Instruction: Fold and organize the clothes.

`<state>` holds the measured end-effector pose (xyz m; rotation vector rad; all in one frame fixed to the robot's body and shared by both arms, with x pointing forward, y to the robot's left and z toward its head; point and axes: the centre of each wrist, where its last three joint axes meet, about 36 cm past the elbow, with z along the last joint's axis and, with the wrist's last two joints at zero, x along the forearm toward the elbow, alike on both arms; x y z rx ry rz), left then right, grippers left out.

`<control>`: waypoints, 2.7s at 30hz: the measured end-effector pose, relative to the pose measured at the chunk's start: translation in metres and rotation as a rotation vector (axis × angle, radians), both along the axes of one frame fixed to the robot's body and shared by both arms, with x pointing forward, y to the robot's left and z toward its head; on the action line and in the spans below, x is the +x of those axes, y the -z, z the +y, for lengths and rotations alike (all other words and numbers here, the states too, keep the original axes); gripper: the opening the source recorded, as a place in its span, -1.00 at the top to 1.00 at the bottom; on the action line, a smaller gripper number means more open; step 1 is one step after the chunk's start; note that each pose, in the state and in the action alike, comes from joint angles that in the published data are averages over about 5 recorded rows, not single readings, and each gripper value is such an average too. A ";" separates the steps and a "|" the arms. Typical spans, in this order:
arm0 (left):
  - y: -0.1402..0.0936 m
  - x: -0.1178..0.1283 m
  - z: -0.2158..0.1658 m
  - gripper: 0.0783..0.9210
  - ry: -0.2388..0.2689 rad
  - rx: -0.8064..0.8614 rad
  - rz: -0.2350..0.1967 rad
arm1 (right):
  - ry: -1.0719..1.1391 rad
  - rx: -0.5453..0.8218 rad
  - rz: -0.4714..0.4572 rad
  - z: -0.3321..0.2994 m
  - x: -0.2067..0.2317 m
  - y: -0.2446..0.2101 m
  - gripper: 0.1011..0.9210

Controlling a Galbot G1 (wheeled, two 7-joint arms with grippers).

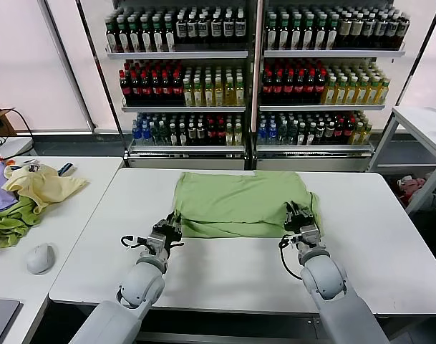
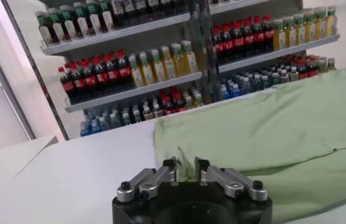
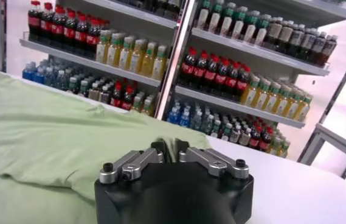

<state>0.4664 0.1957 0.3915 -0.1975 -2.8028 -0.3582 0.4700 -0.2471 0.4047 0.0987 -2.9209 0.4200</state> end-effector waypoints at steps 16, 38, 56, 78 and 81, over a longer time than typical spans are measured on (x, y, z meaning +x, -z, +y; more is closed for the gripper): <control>0.003 -0.026 -0.001 -0.74 -0.016 -0.042 0.055 | 0.109 0.074 0.081 -0.036 -0.043 0.002 -0.73; 0.014 -0.013 0.001 0.06 -0.052 -0.130 0.134 | 0.121 0.149 0.231 -0.048 -0.034 0.021 0.45; 0.009 -0.028 0.007 0.94 -0.027 -0.180 0.126 | 0.108 0.168 0.224 -0.056 -0.063 0.007 0.91; -0.025 -0.162 0.017 0.94 0.043 -0.245 0.167 | 0.095 0.124 0.224 -0.042 -0.185 -0.023 0.91; -0.028 -0.173 0.021 0.94 0.045 -0.231 0.182 | 0.097 0.114 0.237 -0.040 -0.197 -0.025 0.90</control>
